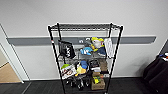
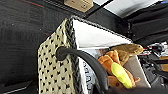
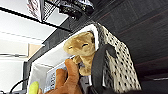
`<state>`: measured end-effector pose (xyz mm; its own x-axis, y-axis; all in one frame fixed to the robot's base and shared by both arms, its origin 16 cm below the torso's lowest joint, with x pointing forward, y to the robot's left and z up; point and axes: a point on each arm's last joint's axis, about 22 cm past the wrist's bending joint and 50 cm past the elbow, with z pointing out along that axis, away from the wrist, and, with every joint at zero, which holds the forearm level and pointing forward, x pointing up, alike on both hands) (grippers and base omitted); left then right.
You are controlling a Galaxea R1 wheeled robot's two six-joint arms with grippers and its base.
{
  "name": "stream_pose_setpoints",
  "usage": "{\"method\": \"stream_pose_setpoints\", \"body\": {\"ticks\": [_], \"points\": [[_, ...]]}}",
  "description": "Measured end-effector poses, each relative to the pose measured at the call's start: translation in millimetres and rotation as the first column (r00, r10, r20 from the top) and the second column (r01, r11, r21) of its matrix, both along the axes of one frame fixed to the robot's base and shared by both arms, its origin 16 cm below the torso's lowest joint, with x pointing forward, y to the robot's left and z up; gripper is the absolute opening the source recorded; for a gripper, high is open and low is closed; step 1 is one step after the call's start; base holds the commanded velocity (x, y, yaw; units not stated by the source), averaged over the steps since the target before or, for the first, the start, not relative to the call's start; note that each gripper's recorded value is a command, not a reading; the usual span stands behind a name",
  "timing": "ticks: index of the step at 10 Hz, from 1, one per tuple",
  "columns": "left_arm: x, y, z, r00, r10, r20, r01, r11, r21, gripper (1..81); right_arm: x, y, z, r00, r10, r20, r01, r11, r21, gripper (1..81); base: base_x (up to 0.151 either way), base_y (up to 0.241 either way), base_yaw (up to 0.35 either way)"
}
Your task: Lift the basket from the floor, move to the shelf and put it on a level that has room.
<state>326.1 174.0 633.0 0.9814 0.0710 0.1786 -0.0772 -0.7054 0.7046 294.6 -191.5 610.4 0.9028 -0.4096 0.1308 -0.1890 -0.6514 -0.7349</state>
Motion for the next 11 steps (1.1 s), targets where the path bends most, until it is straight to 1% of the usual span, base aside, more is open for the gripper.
{"method": "stream_pose_setpoints", "body": {"ticks": [11], "points": [[-0.7, -1.5, 0.0, 1.000, -0.003, -0.002, 0.003, 1.000, -0.002, 1.0, -0.6, -0.3, 1.1, 1.000, 0.002, -0.001, -0.002, 1.0000, 0.001, 1.0, 0.113, 0.000, 0.000]]}}
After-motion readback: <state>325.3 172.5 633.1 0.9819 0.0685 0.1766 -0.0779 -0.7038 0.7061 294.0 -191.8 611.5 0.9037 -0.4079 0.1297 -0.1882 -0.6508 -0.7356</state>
